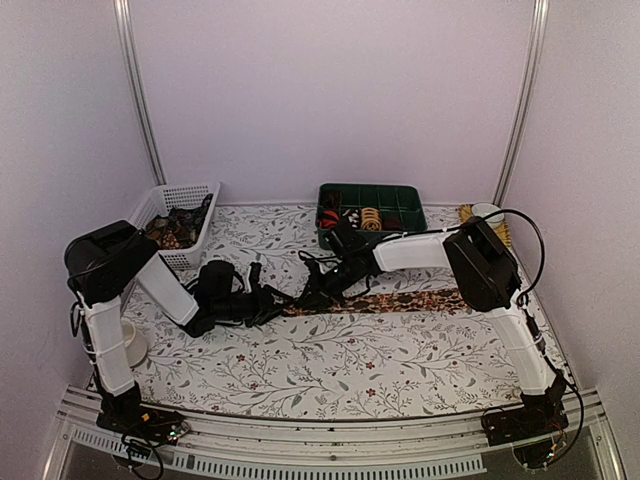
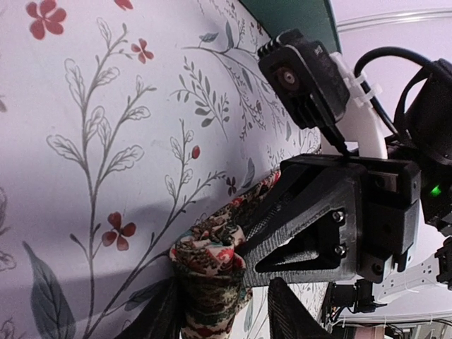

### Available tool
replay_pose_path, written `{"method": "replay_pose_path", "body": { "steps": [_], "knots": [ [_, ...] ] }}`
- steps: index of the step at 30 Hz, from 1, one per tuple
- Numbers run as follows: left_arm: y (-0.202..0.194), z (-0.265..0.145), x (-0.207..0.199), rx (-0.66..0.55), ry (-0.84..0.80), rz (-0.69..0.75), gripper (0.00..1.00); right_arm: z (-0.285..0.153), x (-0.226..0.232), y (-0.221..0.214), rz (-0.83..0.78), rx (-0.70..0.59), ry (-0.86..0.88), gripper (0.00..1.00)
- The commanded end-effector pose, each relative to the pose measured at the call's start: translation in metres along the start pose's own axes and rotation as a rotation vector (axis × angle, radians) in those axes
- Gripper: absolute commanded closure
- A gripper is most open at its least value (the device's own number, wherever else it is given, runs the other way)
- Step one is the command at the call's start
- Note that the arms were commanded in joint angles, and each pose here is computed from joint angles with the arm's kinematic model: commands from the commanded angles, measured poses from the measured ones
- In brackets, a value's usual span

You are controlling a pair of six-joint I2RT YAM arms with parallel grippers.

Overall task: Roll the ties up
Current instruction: Roll the tie at the center of the board.

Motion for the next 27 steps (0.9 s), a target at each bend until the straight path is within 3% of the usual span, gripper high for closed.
{"method": "replay_pose_path", "body": {
  "steps": [1,8,11,15,18,22,27],
  "knots": [
    [-0.011,0.003,0.035,0.032,0.178,-0.080,0.59,0.027,-0.036,-0.013,0.045,0.060,-0.056,0.93],
    [-0.010,0.005,0.039,0.028,0.245,-0.076,0.67,0.028,-0.038,-0.016,0.046,0.064,-0.060,0.93],
    [-0.010,0.008,0.041,0.035,0.277,-0.070,0.78,0.027,-0.037,-0.014,0.044,0.057,-0.055,0.93],
    [-0.009,0.011,0.042,0.051,0.321,-0.049,1.00,0.025,-0.035,-0.012,0.038,0.049,-0.061,0.89],
    [-0.008,0.011,0.042,0.050,0.354,-0.033,1.00,0.020,-0.030,-0.009,0.023,0.033,-0.062,0.85],
    [-0.006,0.006,0.038,0.051,0.399,-0.004,1.00,0.000,-0.013,0.002,-0.036,-0.013,-0.060,0.65],
    [0.010,-0.005,0.005,0.035,0.446,0.139,1.00,-0.059,0.037,0.017,-0.195,-0.128,-0.061,0.43]
  ]
}}
Point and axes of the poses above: each gripper's point midway between its finger pads, its own z axis out along the fingers, its own x axis along the line the jaws close on, y = z × x, the point moved 10 cm from there along -z, back along the fingers, and after that the axes turned 15 degrees about -z, right-handed, at the moved point
